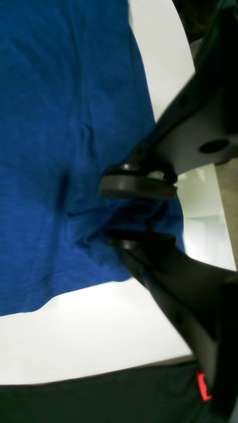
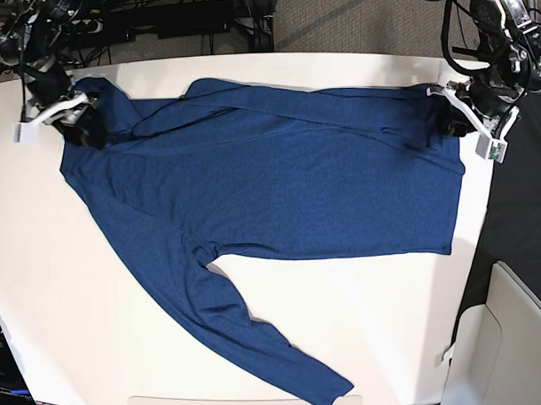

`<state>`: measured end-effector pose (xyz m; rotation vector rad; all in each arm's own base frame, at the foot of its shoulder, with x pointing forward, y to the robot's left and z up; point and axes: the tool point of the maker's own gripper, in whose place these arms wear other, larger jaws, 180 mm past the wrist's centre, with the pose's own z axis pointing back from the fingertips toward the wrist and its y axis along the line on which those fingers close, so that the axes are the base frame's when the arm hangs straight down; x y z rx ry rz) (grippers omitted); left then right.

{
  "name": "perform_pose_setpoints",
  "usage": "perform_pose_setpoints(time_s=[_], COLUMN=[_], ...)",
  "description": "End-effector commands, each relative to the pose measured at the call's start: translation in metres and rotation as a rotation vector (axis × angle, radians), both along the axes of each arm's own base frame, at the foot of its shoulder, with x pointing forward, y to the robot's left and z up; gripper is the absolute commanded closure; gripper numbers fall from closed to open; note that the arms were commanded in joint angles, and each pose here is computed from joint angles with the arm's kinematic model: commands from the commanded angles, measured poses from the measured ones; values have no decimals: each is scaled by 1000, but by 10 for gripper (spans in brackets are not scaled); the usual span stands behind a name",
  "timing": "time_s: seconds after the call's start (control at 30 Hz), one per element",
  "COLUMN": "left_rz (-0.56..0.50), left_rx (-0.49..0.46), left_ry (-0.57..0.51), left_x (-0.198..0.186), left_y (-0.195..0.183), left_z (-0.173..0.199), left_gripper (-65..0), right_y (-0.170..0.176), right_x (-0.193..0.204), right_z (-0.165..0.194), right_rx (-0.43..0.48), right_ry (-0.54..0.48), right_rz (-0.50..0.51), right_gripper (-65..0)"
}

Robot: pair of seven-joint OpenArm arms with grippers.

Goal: Fold the T-shirt properly

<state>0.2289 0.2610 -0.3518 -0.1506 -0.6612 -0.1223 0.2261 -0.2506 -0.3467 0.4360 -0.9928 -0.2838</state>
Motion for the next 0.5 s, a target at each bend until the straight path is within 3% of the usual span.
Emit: perform_pose_setpoints(time_s=[0.0, 0.27, 0.47], left_rz=[16, 95, 108], left_rx=[18, 63, 64], left_ry=[-32, -106, -227], left_x=[5, 9, 42], left_y=[8, 31, 34], left_z=[10, 37, 69], left_gripper=[-158, -158, -158], right_y=[-8, -23, -26], right_x=[4, 7, 21], right_z=[16, 30, 44], right_rx=[-13, -20, -16], right_ry=[-58, -102, -157], right_rz=[-11, -26, -25], right_gripper=[-340, -340, -340])
